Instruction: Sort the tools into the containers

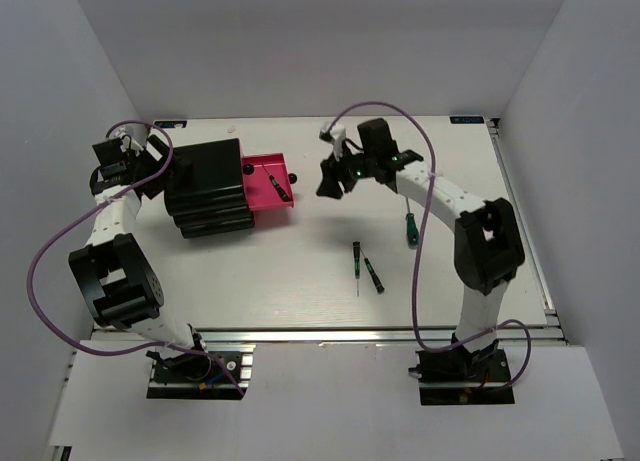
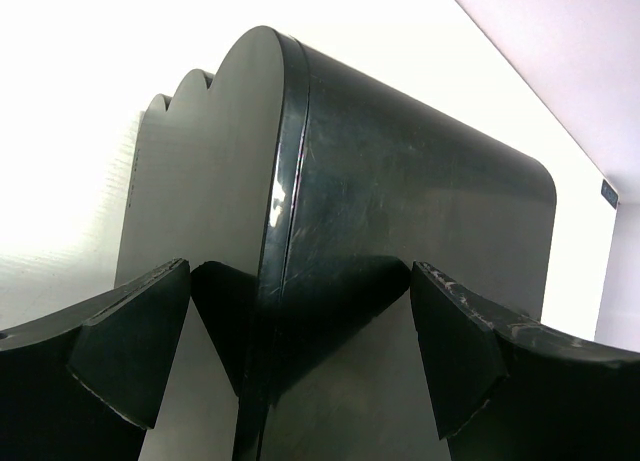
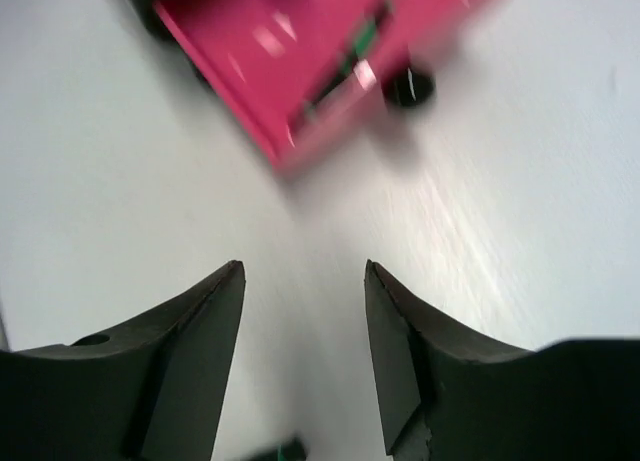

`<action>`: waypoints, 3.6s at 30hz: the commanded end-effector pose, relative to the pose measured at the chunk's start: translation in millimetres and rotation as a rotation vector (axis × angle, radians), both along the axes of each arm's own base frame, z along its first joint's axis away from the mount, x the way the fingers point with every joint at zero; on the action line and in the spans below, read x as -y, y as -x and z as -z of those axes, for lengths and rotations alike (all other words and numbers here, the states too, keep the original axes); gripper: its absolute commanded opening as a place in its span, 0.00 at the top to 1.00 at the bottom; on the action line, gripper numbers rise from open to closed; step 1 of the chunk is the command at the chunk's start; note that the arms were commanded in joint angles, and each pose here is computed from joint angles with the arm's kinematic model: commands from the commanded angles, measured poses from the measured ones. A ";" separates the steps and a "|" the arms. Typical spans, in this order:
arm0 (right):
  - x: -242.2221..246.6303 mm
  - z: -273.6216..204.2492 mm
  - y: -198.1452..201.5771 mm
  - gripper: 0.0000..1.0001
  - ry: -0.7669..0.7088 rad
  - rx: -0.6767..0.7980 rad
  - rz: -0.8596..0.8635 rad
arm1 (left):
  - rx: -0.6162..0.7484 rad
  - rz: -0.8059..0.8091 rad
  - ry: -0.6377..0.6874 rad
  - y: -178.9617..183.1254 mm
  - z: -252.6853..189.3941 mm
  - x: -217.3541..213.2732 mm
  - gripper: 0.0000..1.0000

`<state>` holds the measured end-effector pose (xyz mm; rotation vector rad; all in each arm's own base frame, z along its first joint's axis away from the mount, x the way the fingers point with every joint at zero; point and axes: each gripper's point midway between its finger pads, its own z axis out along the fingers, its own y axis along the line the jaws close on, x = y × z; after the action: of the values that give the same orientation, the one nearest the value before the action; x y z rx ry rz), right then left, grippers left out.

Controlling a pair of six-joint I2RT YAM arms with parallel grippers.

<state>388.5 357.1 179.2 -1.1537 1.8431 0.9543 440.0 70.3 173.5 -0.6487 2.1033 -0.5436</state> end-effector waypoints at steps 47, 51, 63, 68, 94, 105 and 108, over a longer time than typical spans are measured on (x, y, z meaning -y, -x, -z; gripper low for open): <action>175.5 175.2 146.5 0.62 0.865 -0.401 0.580 | -0.261 0.047 0.010 44.3 65.2 16.6 0.03; 174.0 179.2 145.3 0.83 0.834 -0.446 0.565 | -0.262 0.047 0.011 44.1 64.6 16.5 0.03; 98.5 74.1 -15.1 1.00 0.436 -0.101 0.501 | -0.248 0.050 0.012 41.5 60.8 17.4 0.03; 5.0 -1.8 -44.6 1.00 0.100 0.012 0.294 | -0.252 0.050 0.015 43.8 63.8 18.3 0.03; -136.0 -18.4 -37.2 0.59 -0.134 -0.137 0.279 | -0.262 0.054 0.020 45.2 65.3 18.8 0.03; -64.8 -73.1 -19.1 1.00 -0.036 0.103 0.129 | -0.258 0.054 0.015 42.8 63.7 18.0 0.03; -12.9 -22.7 -10.8 1.00 0.167 -0.020 0.275 | -0.258 0.053 0.011 44.1 64.0 17.9 0.03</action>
<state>409.1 414.6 204.8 -0.9444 1.9745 0.8231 439.4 69.7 173.6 -0.6288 2.1065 -0.5420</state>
